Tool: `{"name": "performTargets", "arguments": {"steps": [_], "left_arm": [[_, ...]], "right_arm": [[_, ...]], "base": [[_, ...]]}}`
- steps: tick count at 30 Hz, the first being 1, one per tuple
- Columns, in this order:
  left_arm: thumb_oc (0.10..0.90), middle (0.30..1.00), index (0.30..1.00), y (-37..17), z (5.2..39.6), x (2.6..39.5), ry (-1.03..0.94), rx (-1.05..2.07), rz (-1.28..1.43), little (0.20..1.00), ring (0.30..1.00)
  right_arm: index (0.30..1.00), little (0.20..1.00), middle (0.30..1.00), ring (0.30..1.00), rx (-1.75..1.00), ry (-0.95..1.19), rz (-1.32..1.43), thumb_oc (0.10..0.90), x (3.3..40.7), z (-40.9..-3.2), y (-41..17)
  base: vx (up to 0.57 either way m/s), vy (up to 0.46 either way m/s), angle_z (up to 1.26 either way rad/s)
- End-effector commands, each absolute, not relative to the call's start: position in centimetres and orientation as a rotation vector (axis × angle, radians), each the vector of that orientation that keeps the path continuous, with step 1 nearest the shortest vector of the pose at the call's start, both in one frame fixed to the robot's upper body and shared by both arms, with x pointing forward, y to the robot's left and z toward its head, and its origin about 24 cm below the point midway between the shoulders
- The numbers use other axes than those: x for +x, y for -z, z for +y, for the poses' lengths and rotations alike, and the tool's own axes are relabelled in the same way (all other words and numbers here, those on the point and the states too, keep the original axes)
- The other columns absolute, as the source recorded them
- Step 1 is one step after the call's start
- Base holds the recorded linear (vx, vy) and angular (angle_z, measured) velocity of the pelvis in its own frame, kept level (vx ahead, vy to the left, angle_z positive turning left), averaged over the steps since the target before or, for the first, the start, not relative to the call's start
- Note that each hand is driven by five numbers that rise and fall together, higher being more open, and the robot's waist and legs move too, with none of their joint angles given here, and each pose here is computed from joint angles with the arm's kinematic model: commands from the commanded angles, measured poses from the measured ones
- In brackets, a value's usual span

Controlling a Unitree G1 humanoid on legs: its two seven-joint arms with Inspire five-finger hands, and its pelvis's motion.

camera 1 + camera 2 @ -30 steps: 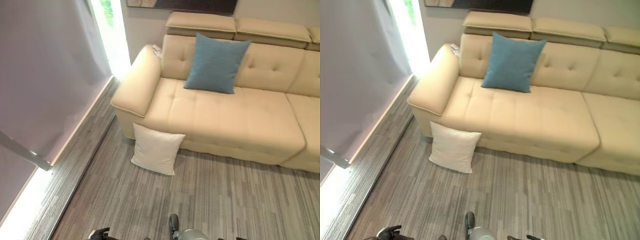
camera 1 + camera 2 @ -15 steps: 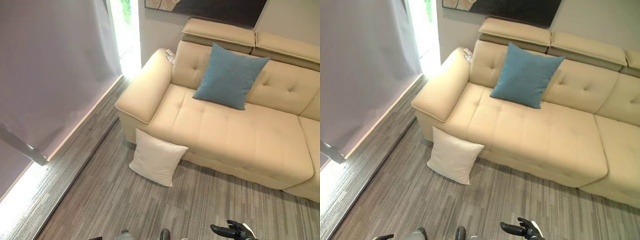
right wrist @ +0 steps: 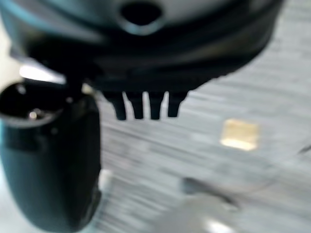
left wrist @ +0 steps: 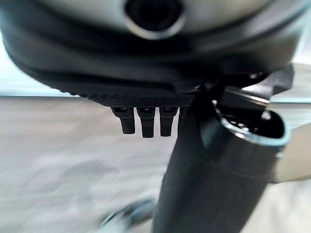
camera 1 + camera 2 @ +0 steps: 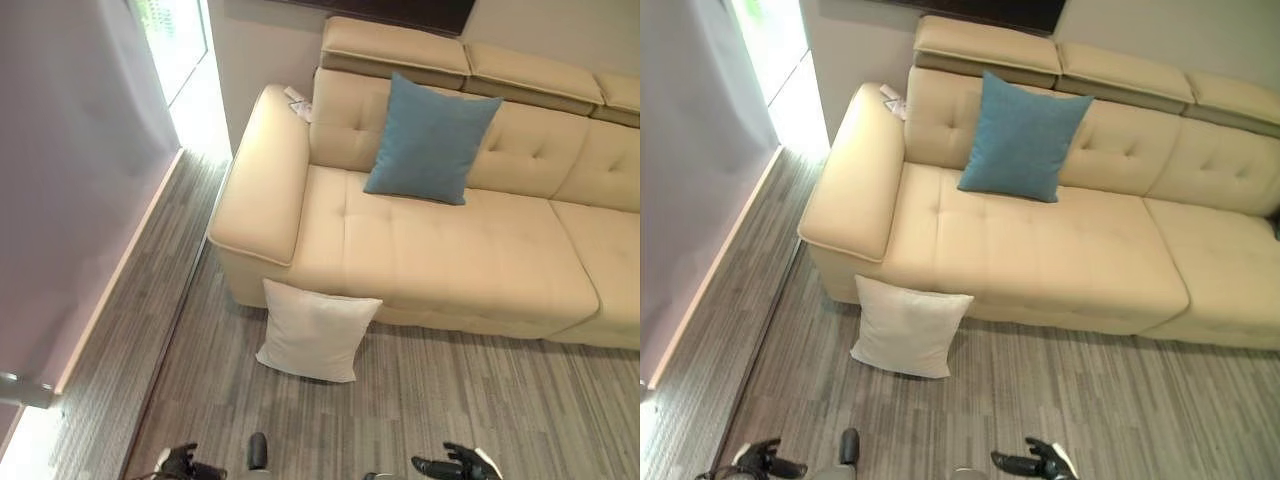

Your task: Pick up all the scattered cushions and arrange them neatly on the sofa.

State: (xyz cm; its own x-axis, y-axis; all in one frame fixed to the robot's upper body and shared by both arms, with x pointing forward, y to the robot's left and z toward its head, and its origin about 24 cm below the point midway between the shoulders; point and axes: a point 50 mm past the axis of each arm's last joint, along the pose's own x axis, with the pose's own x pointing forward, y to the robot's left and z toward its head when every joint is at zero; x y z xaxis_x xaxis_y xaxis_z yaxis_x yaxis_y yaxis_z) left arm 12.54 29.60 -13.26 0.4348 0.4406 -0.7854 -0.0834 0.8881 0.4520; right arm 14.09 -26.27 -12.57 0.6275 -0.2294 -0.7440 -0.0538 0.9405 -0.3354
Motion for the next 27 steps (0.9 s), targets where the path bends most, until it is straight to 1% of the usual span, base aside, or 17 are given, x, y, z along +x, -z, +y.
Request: {"name": "performTargets", "arguments": {"steps": [1,5,6,7,9,10,11,14,18,22,23,25,26,27], "left_arm": [[0.800,0.900,0.900,12.7,30.3,13.3,-0.407,0.299,1.036,0.900,0.900],[0.800,0.900,0.900,13.2,29.3,13.1,-0.382,0.276,1.049,0.900,0.900],[0.800,0.900,0.900,13.2,29.3,13.1,-0.382,0.276,1.049,0.900,0.900],[0.800,0.900,0.900,13.5,28.6,12.9,-0.336,0.284,1.062,0.900,0.900],[0.800,0.900,0.900,14.0,27.6,12.6,-0.316,0.262,1.070,0.900,0.900],[0.800,0.900,0.900,14.0,27.6,12.6,-0.316,0.263,1.070,0.900,0.900],[0.800,0.900,0.900,13.9,26.6,13.9,-0.326,0.218,1.009,0.900,0.900],[0.800,0.900,0.900,13.2,26.5,15.5,-0.346,0.208,0.942,0.900,0.900],[0.800,0.900,0.900,12.9,27.0,15.8,-0.396,0.183,0.917,0.900,0.900],[0.800,0.900,0.900,12.1,28.5,16.2,-0.471,0.173,0.889,0.900,0.900],[0.800,0.900,0.900,11.1,29.0,17.8,-0.482,0.169,0.828,0.900,0.900],[0.800,0.900,0.900,9.8,29.4,19.8,-0.503,0.161,0.752,0.900,0.900],[0.800,0.900,0.900,9.8,29.4,19.9,-0.504,0.160,0.751,0.900,0.900],[0.800,0.900,0.900,9.0,29.8,20.8,-0.519,0.151,0.712,0.900,0.900]], "right_arm": [[0.900,0.900,0.900,0.900,-0.398,0.241,0.741,0.800,16.9,-30.5,9.2],[0.900,0.900,0.900,0.900,-0.390,0.211,0.726,0.800,17.1,-29.5,9.4],[0.900,0.900,0.900,0.900,-0.391,0.211,0.726,0.800,17.1,-29.5,9.4],[0.900,0.900,0.900,0.900,-0.394,0.204,0.755,0.800,15.9,-29.5,9.9],[0.900,0.900,0.900,0.900,-0.425,0.217,0.754,0.800,15.7,-30.5,9.5],[0.900,0.900,0.900,0.900,-0.424,0.217,0.754,0.800,15.7,-30.5,9.5],[0.900,0.900,0.900,0.900,-0.442,0.225,0.701,0.800,16.6,-31.0,8.6],[0.900,0.900,0.900,0.900,-0.448,0.233,0.638,0.800,17.9,-31.1,7.4],[0.900,0.900,0.900,0.900,-0.422,0.249,0.576,0.800,19.0,-31.3,6.4],[0.900,0.900,0.900,0.900,-0.381,0.262,0.470,0.800,21.0,-31.3,4.6],[0.900,0.900,0.900,0.900,-0.357,0.276,0.396,0.800,22.4,-31.4,3.2],[0.900,0.900,0.900,0.900,-0.329,0.286,0.316,0.800,24.5,-31.1,1.6],[0.900,0.900,0.900,0.900,-0.328,0.286,0.315,0.800,24.6,-31.1,1.6],[0.900,0.900,0.900,0.900,-0.312,0.300,0.288,0.800,25.3,-31.1,0.9]], "base": [[0.26,0.099,-0.33],[0.30,0.025,-0.17],[0.43,-0.061,0.19],[0.36,-0.044,0.24],[0.34,-0.039,0.29],[0.19,-0.092,0.24],[0.10,-0.120,0.04],[0.10,-0.105,-0.26],[0.19,0.088,-0.28],[0.08,0.201,-0.49],[-0.22,0.263,-0.56],[-0.26,0.211,-0.37],[-0.16,0.144,-0.38],[-0.16,0.172,-0.21]]}}
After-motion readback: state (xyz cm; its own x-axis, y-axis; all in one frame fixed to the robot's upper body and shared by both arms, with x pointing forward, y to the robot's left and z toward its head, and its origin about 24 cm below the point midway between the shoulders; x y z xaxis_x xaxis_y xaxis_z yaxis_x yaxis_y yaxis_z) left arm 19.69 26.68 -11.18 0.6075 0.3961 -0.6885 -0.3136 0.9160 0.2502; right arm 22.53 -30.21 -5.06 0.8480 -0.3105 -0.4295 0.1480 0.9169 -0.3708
